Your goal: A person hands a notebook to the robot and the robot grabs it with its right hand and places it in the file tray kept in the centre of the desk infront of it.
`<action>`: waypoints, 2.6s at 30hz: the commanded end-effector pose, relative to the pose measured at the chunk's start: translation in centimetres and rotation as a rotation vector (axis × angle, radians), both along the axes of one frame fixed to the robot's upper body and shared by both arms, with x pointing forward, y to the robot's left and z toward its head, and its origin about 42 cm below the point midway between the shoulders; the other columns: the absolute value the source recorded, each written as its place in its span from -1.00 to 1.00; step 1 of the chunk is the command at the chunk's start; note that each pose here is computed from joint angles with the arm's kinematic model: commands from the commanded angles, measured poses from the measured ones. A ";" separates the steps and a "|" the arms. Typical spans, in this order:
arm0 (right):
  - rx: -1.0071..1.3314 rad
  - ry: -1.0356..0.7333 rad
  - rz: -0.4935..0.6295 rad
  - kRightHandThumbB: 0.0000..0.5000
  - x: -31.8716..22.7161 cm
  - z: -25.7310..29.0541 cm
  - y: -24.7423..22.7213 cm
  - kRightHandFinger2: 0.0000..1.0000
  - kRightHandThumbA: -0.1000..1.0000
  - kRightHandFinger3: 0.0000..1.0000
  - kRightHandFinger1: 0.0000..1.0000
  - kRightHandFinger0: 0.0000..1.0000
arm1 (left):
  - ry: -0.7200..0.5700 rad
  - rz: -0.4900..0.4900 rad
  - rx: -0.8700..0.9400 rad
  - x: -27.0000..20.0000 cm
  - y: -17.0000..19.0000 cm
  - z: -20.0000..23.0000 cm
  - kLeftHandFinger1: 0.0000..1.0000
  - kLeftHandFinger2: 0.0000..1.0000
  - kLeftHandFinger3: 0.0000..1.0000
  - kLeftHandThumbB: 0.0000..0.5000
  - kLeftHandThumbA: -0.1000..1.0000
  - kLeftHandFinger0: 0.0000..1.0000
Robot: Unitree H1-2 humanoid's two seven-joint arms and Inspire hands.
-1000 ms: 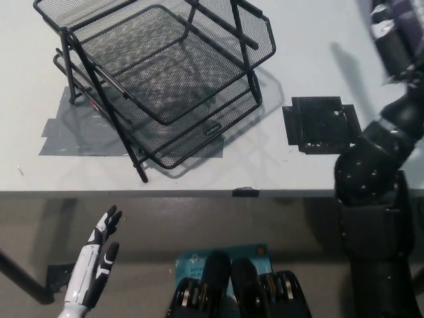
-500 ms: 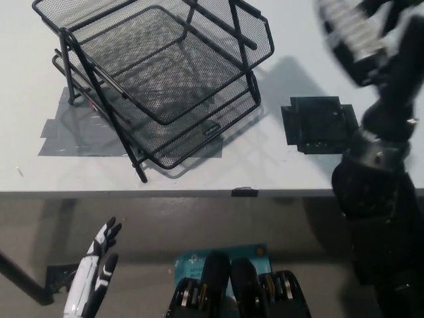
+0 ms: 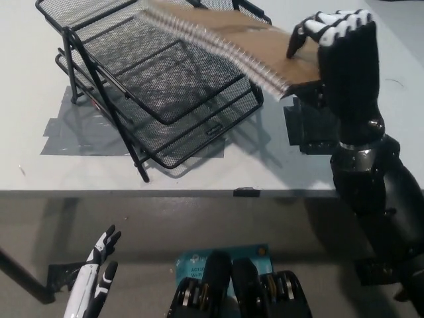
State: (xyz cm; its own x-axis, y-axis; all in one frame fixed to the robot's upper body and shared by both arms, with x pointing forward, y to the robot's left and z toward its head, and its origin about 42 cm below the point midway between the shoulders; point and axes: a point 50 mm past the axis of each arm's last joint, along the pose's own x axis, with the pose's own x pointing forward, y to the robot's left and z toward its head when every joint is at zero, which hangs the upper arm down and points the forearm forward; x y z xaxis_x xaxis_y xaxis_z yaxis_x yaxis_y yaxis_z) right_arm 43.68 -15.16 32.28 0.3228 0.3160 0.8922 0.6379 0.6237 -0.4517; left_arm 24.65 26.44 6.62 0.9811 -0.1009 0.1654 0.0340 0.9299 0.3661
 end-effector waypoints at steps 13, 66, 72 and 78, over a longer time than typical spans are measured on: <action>-0.222 -0.175 -0.008 -1.00 3.1 3.3 0.4 -0.42 0.90 -0.48 -1.00 -1.00 | -0.062 -0.032 0.006 -0.1 0.0 0.6 0.95 0.91 1.00 0.16 1.00 1.00; -0.553 -0.333 0.052 -1.00 7.0 3.8 8.6 -0.87 0.63 -0.94 -1.00 -1.00 | -0.052 -0.053 0.045 0.2 -0.5 1.2 0.79 0.73 1.00 0.09 1.00 0.95; -0.558 -0.342 0.054 -1.00 6.8 5.5 9.5 -0.93 0.67 -0.90 -1.00 -1.00 | -0.046 -0.057 0.042 0.2 -0.5 1.2 0.78 0.71 1.00 0.15 1.00 0.94; -0.537 -0.350 0.043 -0.99 6.9 7.2 10.3 -0.88 0.67 -1.00 -1.00 -1.00 | -0.057 -0.070 0.041 0.3 -0.6 1.1 0.73 0.68 1.00 0.12 1.00 0.85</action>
